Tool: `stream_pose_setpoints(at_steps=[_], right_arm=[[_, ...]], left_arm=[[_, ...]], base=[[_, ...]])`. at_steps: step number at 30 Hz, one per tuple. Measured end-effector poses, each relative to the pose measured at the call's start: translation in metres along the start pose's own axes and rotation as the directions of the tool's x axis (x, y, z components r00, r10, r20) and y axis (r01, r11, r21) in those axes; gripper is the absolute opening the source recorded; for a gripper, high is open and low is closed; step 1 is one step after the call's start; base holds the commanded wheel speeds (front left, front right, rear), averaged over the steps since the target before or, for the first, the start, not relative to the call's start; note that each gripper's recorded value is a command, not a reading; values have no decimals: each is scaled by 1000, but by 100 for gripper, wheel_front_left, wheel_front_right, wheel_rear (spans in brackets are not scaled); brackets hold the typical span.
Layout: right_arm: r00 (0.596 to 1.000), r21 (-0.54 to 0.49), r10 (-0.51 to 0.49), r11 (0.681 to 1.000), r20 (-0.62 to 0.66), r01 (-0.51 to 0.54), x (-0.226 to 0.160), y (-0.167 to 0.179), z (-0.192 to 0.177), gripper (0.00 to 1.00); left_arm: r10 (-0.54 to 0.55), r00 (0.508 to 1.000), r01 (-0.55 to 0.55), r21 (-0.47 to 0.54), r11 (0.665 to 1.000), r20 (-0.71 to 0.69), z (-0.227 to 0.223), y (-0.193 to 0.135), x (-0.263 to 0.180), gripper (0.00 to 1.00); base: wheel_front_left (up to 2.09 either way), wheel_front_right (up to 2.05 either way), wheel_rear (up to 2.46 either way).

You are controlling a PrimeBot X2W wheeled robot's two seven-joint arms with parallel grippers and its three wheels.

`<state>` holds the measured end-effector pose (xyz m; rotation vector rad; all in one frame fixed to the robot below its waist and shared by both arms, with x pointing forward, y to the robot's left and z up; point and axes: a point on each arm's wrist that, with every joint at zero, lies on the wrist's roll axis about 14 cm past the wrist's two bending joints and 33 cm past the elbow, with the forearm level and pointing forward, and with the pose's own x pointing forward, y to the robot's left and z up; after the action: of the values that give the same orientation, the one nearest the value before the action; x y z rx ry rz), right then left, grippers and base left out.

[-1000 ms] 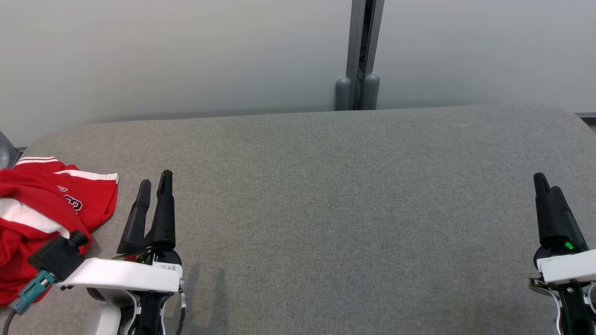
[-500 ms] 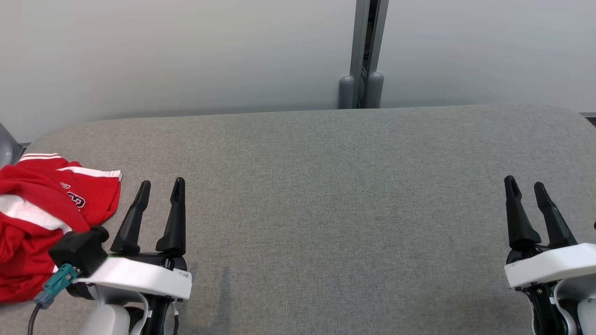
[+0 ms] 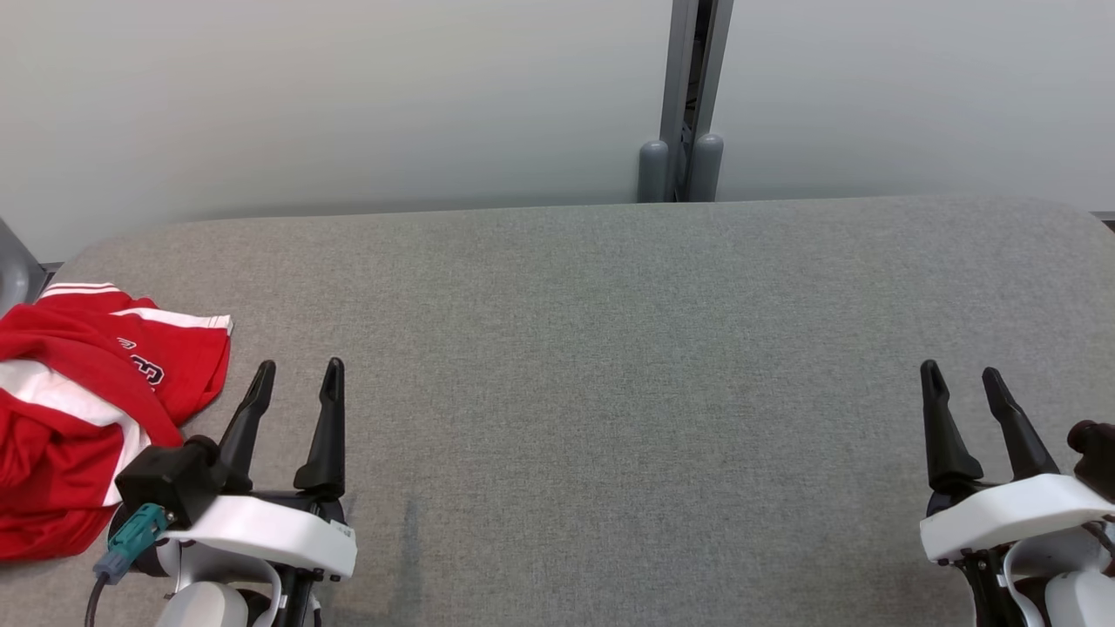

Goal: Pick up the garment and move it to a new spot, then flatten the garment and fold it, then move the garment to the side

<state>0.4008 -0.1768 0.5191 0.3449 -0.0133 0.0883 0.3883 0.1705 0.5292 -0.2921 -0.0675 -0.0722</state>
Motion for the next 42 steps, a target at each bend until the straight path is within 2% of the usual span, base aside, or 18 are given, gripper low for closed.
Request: stream_pose_setpoints(at_steps=[21, 42], right_arm=[[999, -148, 22, 989, -36, -27, 4, 8, -23, 100], [999, -206, 45, 977, -12, -47, 5, 15, -22, 100]], left_arm=[[41, 998, -34, 129, 991, -54, -21, 12, -4, 100], [47, 995, -30, 190, 981, -85, -27, 14, -8, 100]], base=[[0, 0, 0], [0, 0, 0]])
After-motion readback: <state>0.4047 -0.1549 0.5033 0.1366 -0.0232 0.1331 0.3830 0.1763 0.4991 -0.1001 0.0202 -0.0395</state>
